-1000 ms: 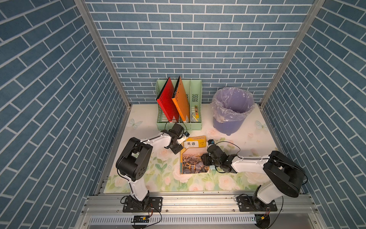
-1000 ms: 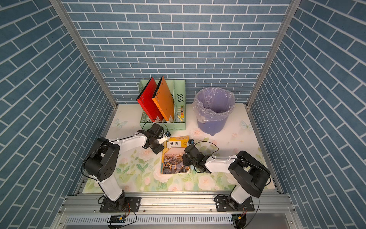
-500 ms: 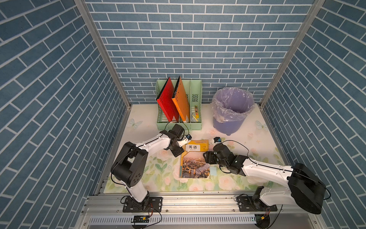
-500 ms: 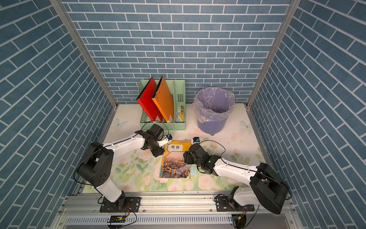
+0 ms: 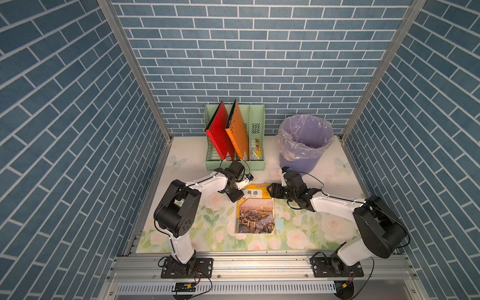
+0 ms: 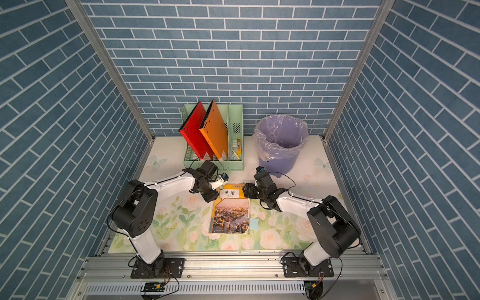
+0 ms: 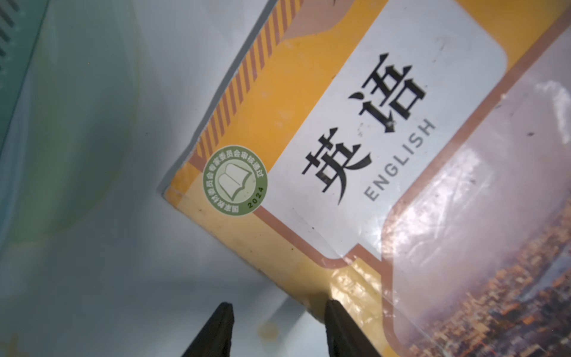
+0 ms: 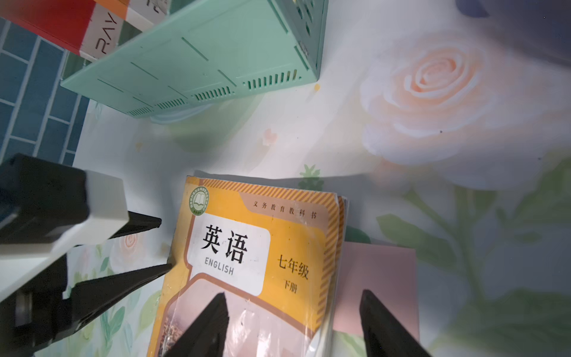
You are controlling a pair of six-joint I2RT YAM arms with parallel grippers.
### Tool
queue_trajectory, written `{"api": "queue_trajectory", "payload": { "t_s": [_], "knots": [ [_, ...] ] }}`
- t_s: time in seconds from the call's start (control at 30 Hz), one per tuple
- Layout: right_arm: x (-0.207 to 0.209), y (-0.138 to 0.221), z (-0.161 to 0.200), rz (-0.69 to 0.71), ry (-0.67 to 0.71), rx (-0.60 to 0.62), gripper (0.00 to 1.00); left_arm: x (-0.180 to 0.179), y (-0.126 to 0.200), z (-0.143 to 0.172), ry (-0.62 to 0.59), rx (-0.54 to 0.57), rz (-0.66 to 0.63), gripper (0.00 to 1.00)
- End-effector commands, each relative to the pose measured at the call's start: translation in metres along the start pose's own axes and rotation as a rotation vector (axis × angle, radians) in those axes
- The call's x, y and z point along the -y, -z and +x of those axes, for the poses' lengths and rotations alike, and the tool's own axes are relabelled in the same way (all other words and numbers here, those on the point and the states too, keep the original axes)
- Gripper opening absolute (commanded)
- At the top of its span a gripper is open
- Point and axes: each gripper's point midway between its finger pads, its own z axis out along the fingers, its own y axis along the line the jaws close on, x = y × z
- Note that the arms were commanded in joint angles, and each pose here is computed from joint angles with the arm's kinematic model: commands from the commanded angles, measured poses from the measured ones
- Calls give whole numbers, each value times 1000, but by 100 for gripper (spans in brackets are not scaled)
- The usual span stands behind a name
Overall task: Peel off the used sticky note
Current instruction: Open the book at the center of the board.
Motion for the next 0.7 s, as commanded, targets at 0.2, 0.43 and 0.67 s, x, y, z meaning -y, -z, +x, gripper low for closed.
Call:
{"api": "queue_trajectory", "payload": {
  "t_s": [0.2, 0.43, 0.67],
  "knots": [
    [-6, -22, -3, -82, -20, -11, 67, 2, -18, 14, -11, -51, -19, 51],
    [-7, -32, 2, -100, -40, -32, 67, 3, -16, 17, -22, -52, -20, 51],
    [-11, -33, 4, -130, -75, -35, 64, -1, -14, 16, -29, -47, -42, 51]
  ]
}}
